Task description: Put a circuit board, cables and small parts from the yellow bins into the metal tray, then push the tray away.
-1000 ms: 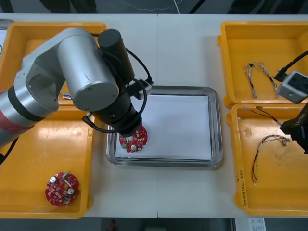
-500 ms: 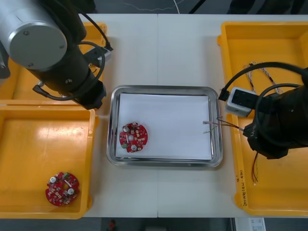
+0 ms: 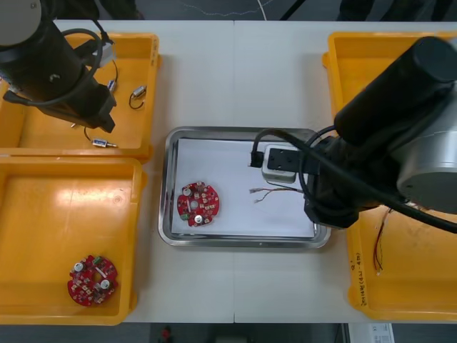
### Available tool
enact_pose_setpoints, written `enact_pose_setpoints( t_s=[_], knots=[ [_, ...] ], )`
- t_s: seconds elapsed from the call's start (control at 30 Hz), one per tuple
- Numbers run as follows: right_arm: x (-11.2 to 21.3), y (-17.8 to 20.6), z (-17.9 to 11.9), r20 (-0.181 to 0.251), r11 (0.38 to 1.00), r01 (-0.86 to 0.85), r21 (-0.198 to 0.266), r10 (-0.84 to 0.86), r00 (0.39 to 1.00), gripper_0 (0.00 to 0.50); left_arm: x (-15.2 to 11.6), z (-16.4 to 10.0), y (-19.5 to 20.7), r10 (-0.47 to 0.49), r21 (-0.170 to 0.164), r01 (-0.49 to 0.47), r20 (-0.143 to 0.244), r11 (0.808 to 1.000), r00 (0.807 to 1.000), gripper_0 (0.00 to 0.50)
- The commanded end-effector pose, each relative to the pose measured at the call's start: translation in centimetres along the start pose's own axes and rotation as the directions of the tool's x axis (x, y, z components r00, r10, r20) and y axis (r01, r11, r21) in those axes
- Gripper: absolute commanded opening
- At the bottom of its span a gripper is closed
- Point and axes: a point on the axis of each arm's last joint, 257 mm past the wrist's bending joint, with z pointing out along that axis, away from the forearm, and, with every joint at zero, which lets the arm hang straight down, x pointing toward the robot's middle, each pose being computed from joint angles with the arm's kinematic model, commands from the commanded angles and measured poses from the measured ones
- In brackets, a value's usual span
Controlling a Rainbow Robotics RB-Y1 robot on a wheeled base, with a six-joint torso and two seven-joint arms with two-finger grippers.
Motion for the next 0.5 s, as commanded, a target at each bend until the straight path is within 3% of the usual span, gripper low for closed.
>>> enact_pose_setpoints(
  t_s=[0.03,0.17,0.33,0.5],
  knots=[
    [-3.2,-0.3,0.9,0.003,0.986,0.166,0.035,-0.166,0.986,0.000,-1.7,-2.5,3.8,0.149,-0.063,-0.146,0.041,0.987,0.988,0.500],
    [-4.0,-0.6,2.1,0.001,0.978,0.205,0.036,-0.205,0.979,0.000,-2.3,-2.4,5.5,0.176,-0.082,-0.171,0.054,0.982,0.983,0.500],
    [-4.9,-0.7,3.9,0.016,0.967,0.255,-0.002,-0.255,0.967,0.000,-3.5,-1.9,7.5,0.240,-0.119,-0.230,0.080,0.966,0.967,0.500],
    [-5.0,-1.4,5.6,0.004,0.957,0.290,0.016,-0.290,0.957,0.000,-4.4,-1.5,8.9,0.270,-0.144,-0.255,0.098,0.956,0.958,0.500]
  ],
)
